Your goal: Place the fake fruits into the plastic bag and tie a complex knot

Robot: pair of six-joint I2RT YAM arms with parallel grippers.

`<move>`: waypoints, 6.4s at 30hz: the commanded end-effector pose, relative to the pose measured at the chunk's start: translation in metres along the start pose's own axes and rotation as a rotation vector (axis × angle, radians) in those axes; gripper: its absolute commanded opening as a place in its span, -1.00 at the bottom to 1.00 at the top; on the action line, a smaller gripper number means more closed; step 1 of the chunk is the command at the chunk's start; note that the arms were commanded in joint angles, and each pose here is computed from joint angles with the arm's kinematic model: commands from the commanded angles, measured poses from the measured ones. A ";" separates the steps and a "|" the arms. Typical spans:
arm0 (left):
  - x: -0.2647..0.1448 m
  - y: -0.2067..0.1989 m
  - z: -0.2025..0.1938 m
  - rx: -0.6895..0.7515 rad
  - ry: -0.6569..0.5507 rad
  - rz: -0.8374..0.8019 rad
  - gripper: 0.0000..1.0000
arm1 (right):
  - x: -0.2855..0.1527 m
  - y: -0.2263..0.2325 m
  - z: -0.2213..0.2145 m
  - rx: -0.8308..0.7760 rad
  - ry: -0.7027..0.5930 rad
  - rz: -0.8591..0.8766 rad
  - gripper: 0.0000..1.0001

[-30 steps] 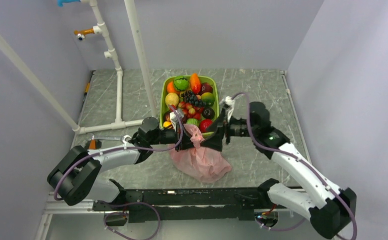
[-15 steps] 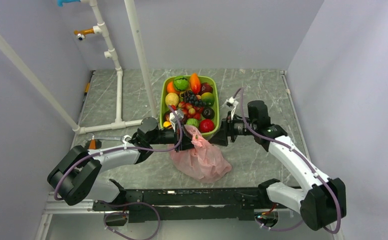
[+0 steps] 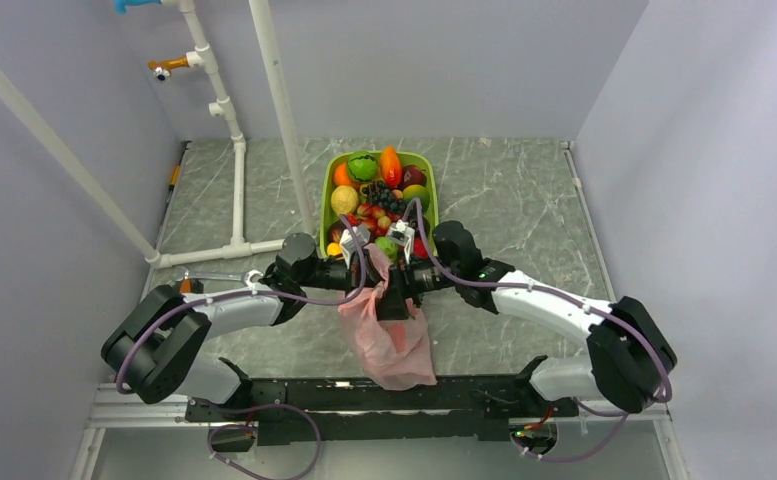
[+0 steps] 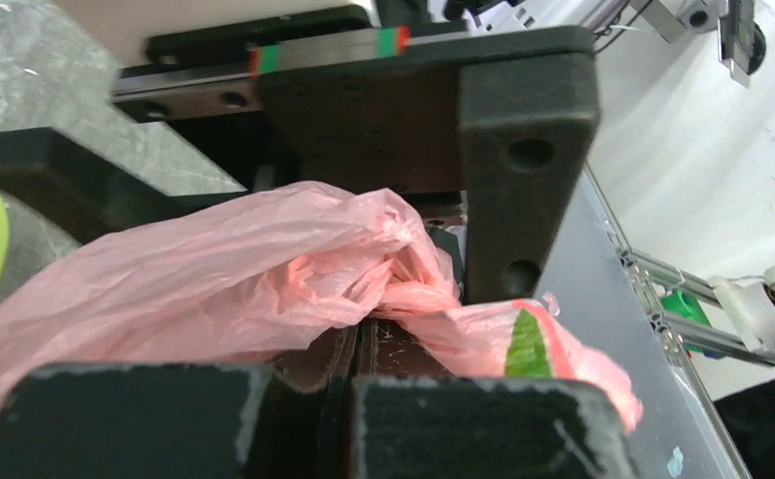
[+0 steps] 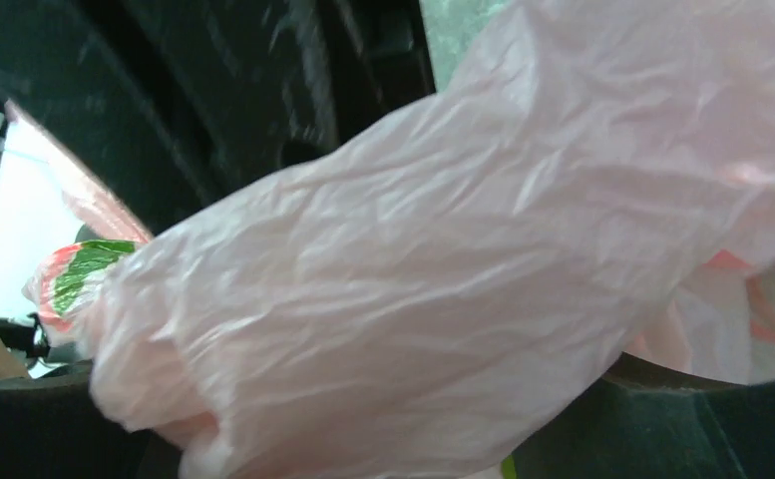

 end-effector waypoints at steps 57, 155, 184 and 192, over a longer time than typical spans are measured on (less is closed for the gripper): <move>0.000 -0.004 0.000 0.112 0.007 -0.191 -1.00 | -0.038 0.014 0.008 -0.088 0.009 0.060 -0.17; -0.110 0.003 0.007 0.305 0.329 0.400 -1.00 | -0.045 -0.034 0.018 -0.471 0.151 -0.134 0.41; -0.124 0.001 -0.026 0.450 0.769 0.293 -1.00 | -0.065 -0.023 0.010 -0.503 0.185 -0.206 -1.00; -0.162 0.004 0.014 0.504 0.718 0.529 -1.00 | -0.109 -0.027 0.009 -0.534 0.205 -0.376 -1.00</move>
Point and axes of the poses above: each gripper's point midway between its finger pads, its own x axis out along the fingers, its own y axis along the line the jaws close on, z = x × y, the point moved 7 cm from there along -x, back along the fingers, and after that the axes turned 7 degrees about x, right-handed, at the moved point
